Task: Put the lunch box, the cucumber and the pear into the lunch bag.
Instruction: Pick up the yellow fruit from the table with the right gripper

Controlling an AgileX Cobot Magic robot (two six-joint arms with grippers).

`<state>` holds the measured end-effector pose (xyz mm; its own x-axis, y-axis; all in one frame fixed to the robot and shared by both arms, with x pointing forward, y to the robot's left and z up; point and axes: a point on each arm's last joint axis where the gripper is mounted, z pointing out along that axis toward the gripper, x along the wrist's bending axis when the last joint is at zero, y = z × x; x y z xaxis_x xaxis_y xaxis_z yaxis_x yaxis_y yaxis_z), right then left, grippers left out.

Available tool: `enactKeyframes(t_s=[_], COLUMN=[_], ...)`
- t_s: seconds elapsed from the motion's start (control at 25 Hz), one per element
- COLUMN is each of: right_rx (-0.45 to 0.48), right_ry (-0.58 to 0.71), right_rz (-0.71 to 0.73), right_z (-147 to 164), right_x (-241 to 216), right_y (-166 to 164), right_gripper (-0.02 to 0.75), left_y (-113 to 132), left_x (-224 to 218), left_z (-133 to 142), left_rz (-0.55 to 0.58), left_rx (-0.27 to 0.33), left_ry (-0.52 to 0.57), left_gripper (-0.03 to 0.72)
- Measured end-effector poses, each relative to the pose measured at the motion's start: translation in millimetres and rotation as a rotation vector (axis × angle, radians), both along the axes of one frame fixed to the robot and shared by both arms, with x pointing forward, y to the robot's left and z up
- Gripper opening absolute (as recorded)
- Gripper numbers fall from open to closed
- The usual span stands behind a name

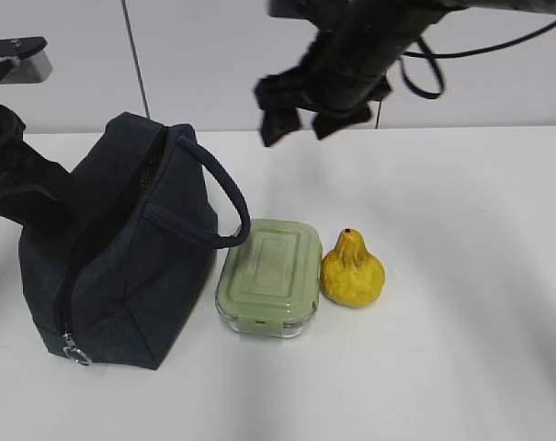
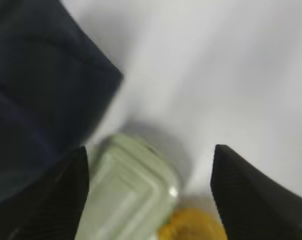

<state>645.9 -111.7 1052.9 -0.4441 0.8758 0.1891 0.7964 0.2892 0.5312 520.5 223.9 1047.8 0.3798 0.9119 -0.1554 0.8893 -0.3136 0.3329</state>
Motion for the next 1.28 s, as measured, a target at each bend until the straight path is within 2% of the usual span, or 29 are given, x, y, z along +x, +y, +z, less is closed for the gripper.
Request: enactKeyframes(t_s=[0.08,0.24,0.52,0.84,0.92,1.08,1.12,1.28], right_rx=[-0.093,-0.180,-0.245,-0.253,-0.247,-0.251,-0.254,-0.247], right_ry=[0.102,0.213,0.366,0.441,0.454,0.458,0.456,0.426], right_rz=[-0.018,-0.008,0.014,0.017,0.017,0.035,0.039,0.041], right_z=[-7.5,-13.0,-51.4,-83.0,-87.0,-91.2,-91.2,-77.6], right_x=[-1.9,-10.4,-7.7,-2.2,-1.8,-2.5,-2.7,-4.8], right_y=[-22.1,-32.5,-30.5,-26.5,-25.5,-21.6,-21.1,-22.0], right_gripper=[0.554,0.537,0.535,0.526,0.492,0.264,0.228,0.203], left_y=[0.0,0.2,0.4,0.4,0.4,0.4,0.5,0.5], left_x=[-0.1,-0.1,-0.1,-0.3,-0.3,-0.3,-0.3,-0.3], left_z=[0.0,-0.1,-0.1,-0.2,-0.2,-0.2,-0.2,-0.2], left_rz=[0.000,-0.001,-0.002,-0.003,-0.003,-0.003,-0.003,-0.003], left_rx=[0.000,0.003,0.005,0.006,0.006,0.006,0.007,0.007], left_ry=[0.001,0.000,0.000,0.003,0.003,0.003,0.003,0.003], left_gripper=[0.003,0.003,0.003,0.003,0.003,0.003,0.003,0.003])
